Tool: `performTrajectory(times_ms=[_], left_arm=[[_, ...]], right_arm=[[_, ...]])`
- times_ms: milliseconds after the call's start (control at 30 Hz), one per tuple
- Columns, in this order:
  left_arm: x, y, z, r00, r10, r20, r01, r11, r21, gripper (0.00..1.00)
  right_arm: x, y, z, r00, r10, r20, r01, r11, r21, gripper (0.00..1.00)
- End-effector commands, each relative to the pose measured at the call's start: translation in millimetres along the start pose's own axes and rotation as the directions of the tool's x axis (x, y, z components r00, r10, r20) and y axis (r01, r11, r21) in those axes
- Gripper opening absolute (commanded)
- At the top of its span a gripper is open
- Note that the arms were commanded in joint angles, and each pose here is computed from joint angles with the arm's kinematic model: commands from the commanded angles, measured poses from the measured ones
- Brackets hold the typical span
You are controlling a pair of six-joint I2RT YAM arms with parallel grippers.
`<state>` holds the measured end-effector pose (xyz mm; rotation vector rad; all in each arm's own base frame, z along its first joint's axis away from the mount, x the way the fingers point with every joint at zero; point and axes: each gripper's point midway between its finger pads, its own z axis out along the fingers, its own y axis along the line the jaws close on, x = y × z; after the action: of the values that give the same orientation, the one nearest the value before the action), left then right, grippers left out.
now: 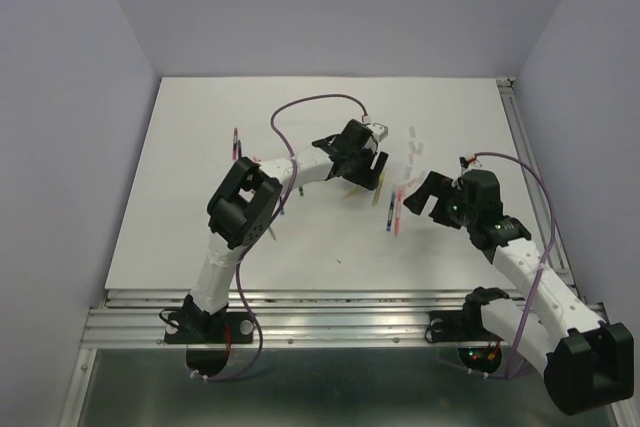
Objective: Open the pen caps
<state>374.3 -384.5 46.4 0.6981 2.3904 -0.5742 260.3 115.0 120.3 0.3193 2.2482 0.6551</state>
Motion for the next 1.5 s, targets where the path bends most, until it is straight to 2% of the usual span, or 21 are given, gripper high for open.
performTrajectory(times_ms=[0, 300, 400, 433, 567, 633, 833, 867, 933, 1033, 1233, 1300, 1433, 1467], left_arm=[[-13, 11, -7, 1.000, 0.028, -0.001, -0.028, 0.996, -0.085, 0.78], [-2, 9, 6, 0.997, 0.059, -0.046, -0.063, 0.994, -0.089, 0.64], [7, 6, 11, 0.994, 0.086, -0.073, -0.093, 0.991, -0.097, 0.57], [9, 5, 12, 0.993, 0.091, -0.078, -0.098, 0.990, -0.098, 0.50], [22, 9, 16, 0.988, 0.103, -0.113, -0.117, 0.984, -0.132, 0.39], [30, 14, 16, 0.985, 0.111, -0.132, -0.133, 0.977, -0.166, 0.36], [41, 14, 18, 0.977, 0.143, -0.157, -0.174, 0.964, -0.201, 0.35], [43, 12, 19, 0.974, 0.155, -0.164, -0.187, 0.962, -0.199, 0.33], [39, 15, 19, 0.974, 0.162, -0.158, -0.195, 0.955, -0.221, 0.28], [32, 12, 16, 0.974, 0.171, -0.146, -0.200, 0.955, -0.218, 0.11], [13, -6, 3, 0.978, 0.192, -0.087, -0.204, 0.968, -0.150, 0.08], [7, -7, -4, 0.979, 0.191, -0.069, -0.199, 0.968, -0.155, 0.00], [7, -14, -17, 0.985, 0.172, -0.028, -0.175, 0.977, -0.123, 0.00], [-5, -20, -27, 0.986, 0.168, 0.023, -0.164, 0.980, -0.108, 0.00]], right_arm=[[-2, 1, -3, 0.999, -0.021, 0.032, 0.022, 0.999, -0.023, 1.00], [-2, 1, -3, 0.999, -0.023, 0.033, 0.024, 0.999, -0.027, 1.00], [-2, 0, -2, 0.999, -0.024, 0.030, 0.024, 1.000, -0.020, 1.00], [-1, -1, -1, 0.999, -0.021, 0.028, 0.022, 1.000, -0.015, 1.00], [-1, -2, -1, 0.999, -0.023, 0.028, 0.023, 1.000, -0.013, 1.00], [-1, -2, -1, 0.999, -0.022, 0.027, 0.023, 1.000, -0.011, 1.00], [-2, -2, -1, 0.999, -0.022, 0.030, 0.022, 1.000, -0.009, 1.00], [-2, -3, 0, 0.999, -0.024, 0.029, 0.024, 1.000, -0.005, 1.00], [-2, -3, -1, 0.999, -0.027, 0.031, 0.027, 1.000, -0.002, 1.00], [-4, -2, -1, 0.999, -0.031, 0.031, 0.031, 1.000, 0.000, 1.00], [-6, -2, -3, 0.999, -0.035, 0.034, 0.035, 0.999, 0.003, 1.00], [-7, -1, -4, 0.999, -0.036, 0.037, 0.036, 0.999, 0.002, 1.00], [-4, -1, -5, 0.999, -0.035, 0.027, 0.035, 0.999, -0.003, 1.00], [-4, 0, -6, 0.999, -0.036, 0.026, 0.036, 0.999, -0.006, 1.00]])
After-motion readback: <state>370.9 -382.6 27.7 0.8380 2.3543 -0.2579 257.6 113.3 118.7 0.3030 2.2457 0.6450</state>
